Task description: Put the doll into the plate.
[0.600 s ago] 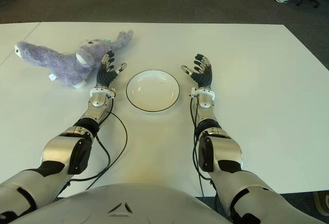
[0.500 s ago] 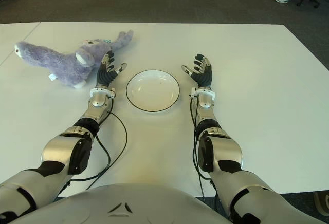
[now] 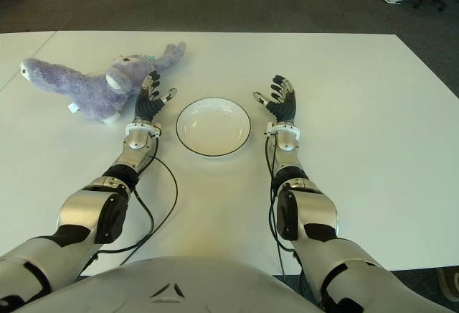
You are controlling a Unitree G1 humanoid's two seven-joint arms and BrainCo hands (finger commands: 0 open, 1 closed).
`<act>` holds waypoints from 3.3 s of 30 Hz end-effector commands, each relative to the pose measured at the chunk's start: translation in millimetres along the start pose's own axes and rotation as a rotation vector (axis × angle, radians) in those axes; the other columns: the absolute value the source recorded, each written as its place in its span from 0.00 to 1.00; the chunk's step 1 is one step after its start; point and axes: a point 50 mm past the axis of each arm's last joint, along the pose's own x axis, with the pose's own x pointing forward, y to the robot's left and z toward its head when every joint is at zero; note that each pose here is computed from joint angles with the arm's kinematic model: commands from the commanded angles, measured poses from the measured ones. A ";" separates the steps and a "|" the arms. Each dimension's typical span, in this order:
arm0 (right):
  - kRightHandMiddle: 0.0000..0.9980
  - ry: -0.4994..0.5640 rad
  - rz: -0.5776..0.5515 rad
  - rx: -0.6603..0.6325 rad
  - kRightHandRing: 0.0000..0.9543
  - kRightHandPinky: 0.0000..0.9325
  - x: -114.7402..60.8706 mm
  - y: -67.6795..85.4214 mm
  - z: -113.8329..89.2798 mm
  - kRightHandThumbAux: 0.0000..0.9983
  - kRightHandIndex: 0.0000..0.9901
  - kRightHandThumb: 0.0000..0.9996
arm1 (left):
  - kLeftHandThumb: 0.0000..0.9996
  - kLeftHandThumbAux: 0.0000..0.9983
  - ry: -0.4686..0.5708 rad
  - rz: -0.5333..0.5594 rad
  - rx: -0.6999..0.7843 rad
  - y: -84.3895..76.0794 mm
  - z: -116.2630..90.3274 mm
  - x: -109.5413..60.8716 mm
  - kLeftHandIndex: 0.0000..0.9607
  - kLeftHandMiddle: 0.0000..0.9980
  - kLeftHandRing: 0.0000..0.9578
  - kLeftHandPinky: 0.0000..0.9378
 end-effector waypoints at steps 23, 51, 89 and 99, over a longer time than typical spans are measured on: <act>0.21 0.551 -0.024 -0.029 0.22 0.24 -90.7 -10.9 -106.5 0.88 0.19 0.13 | 0.14 0.65 0.410 -0.052 0.090 -1.9 -88.7 -69.9 0.02 0.08 0.08 0.09; 0.22 0.554 -0.026 -0.008 0.22 0.24 -91.4 -10.8 -107.0 0.85 0.20 0.17 | 0.11 0.70 -0.071 -0.032 0.240 8.5 -17.1 -19.5 0.02 0.07 0.08 0.10; 0.19 0.557 -0.031 -0.011 0.19 0.21 -90.7 -9.1 -106.6 0.89 0.18 0.11 | 0.07 0.60 -0.463 0.128 0.497 37.4 91.8 42.7 0.00 0.08 0.07 0.04; 0.21 0.554 -0.030 0.005 0.21 0.23 -90.2 -9.0 -106.1 0.90 0.20 0.16 | 0.08 0.59 -0.494 0.085 0.430 29.6 116.9 52.6 0.00 0.06 0.05 0.03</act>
